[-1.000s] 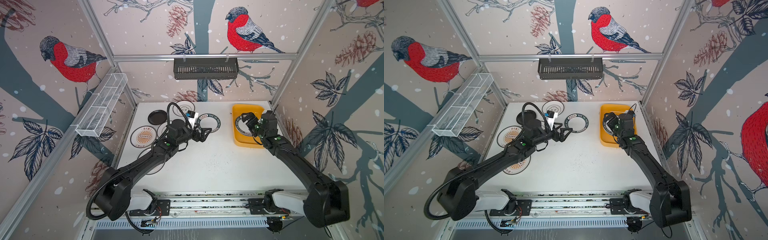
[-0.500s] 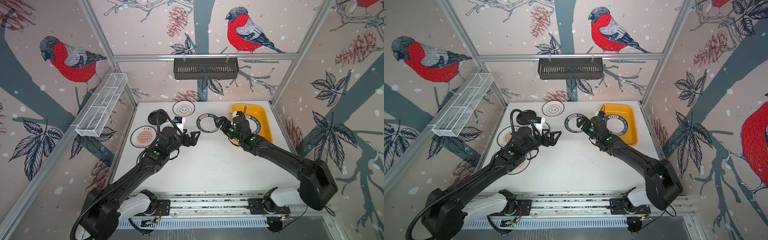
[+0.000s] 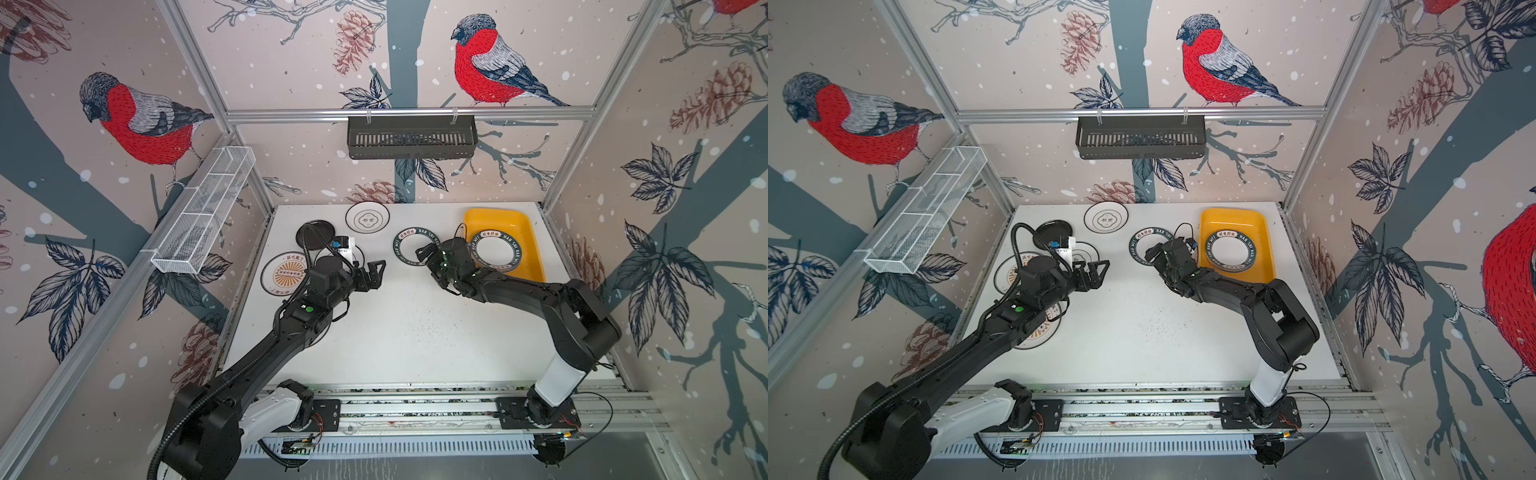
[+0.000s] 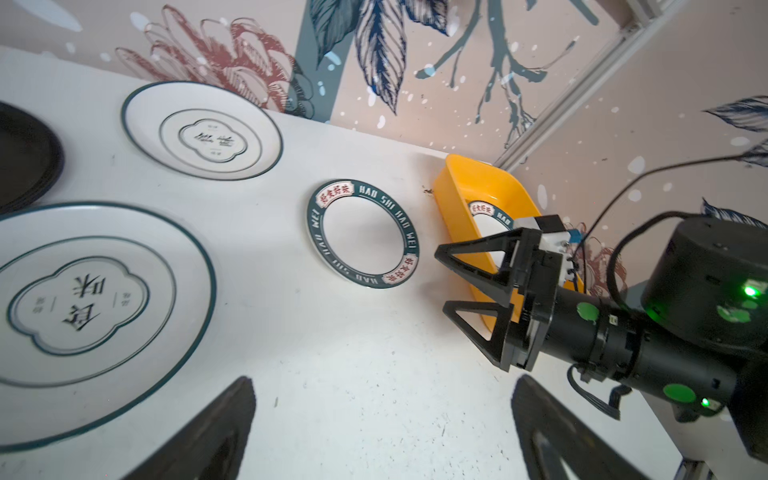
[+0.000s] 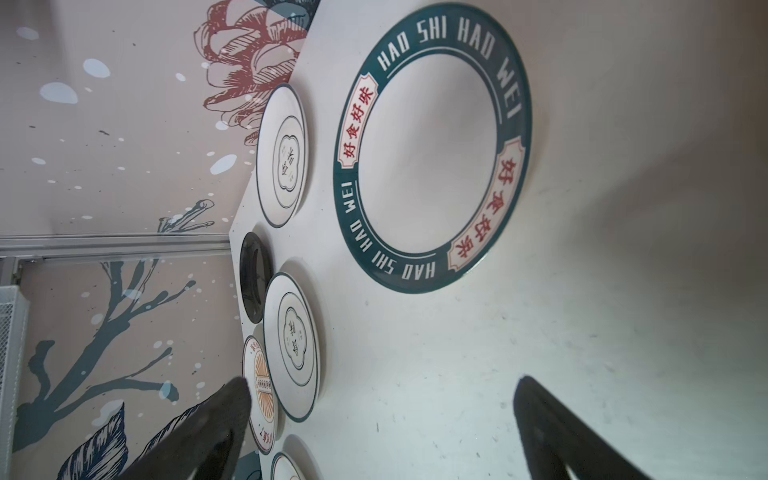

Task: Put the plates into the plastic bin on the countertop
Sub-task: 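Lower the right gripper and pinch the smaller green plate's rim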

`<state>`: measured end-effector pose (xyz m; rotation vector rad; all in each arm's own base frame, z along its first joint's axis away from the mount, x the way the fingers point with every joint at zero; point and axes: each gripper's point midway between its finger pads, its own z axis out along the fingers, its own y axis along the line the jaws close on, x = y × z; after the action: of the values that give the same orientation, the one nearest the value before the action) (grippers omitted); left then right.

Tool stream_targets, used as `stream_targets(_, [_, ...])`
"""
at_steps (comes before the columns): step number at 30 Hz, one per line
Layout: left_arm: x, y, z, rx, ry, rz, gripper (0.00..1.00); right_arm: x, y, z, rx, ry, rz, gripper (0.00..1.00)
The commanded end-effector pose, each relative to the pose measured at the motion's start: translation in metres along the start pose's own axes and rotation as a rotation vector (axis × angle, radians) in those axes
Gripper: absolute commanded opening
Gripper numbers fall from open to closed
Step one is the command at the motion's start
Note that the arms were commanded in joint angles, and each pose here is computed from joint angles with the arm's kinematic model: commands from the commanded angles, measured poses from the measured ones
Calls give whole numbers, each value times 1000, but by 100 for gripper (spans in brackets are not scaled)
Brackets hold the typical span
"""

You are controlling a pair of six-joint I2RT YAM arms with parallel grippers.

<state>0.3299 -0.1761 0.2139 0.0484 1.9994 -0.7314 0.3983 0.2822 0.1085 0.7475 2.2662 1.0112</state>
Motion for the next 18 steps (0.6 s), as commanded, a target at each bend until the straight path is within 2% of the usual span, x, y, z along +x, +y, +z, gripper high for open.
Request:
stream_targets(1, [-10,3,0,8,-45,-32,97,-3,0,11,-30,6,67,97])
stream_targets(6, [-15,5,1,7,-56,-15,96,-11,-10,32,-11,14,106,93])
stream_targets(10, [-16,13,1,-45,-55,0,97,-14,-21,47,37,22,132,89])
stream_targets(12, [-18,14,0,-54,-57,10,97,-14,-30,55,51,28,160,85])
stream_targets(18, [-14,3,1,25,-56,18,96,-14,-51,65,91,7,219,76])
